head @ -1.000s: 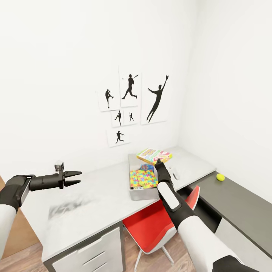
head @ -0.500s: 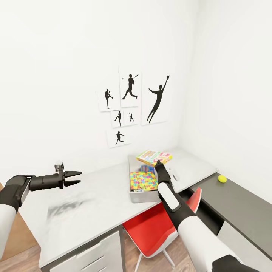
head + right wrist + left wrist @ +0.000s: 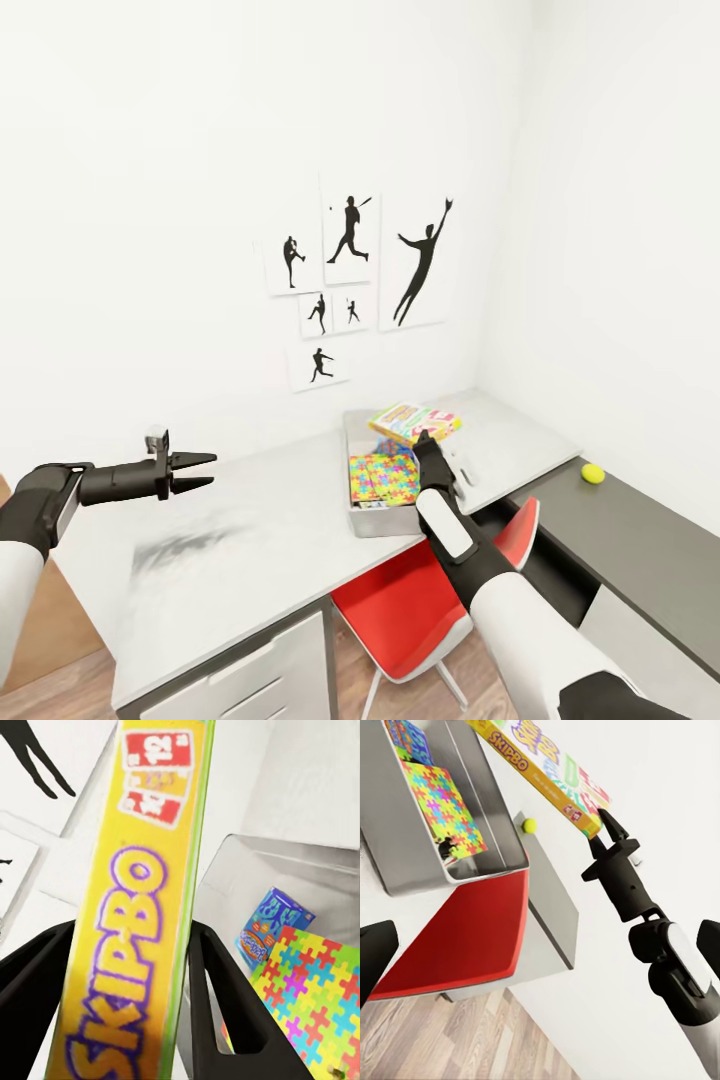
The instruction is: Put all the toys in the child's room - the three board games (two on the bed and one on the table), the two jigsaw puzzles on the table, and the tennis ball on the table - inside the toy box on the table in the child's room.
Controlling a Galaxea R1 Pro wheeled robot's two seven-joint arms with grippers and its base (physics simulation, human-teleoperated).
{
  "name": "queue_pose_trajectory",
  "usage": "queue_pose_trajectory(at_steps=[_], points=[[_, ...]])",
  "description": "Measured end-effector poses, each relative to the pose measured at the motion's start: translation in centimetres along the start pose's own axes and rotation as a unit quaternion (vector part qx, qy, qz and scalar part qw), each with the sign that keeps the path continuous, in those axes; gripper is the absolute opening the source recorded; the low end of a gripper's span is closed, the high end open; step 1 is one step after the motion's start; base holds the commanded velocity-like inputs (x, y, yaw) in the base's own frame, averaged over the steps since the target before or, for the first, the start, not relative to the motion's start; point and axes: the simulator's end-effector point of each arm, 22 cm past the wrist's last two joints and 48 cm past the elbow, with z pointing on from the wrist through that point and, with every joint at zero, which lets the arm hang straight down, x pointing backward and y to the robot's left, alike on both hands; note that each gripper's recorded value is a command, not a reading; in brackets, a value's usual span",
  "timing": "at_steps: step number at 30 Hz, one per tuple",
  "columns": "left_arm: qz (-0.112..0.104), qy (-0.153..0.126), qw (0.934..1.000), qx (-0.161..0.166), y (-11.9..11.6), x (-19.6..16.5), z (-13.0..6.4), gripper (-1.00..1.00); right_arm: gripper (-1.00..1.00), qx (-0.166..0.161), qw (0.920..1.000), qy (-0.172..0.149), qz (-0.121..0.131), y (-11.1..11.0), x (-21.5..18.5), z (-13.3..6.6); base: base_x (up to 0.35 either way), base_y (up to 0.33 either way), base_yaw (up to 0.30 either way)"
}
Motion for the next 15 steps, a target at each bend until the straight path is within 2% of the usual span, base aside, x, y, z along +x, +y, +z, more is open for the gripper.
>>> queue_pose_trajectory(at_steps=[5, 15], points=[[0.000, 0.000, 1.0000, 0.000, 0.02, 0.01, -0.02, 1.00, -1.00, 0.001, 1.0000, -0.005, 0.001, -0.05, -0.21, 0.00, 0.000, 0.084, 0.000], [-0.001, 0.000, 1.0000, 0.000, 0.00, 0.00, 0.00, 1.00, -1.00, 0.001, 1.0000, -0.006, 0.002, -0.06, -0.22, -0.01, 0.000, 0.246, 0.000]])
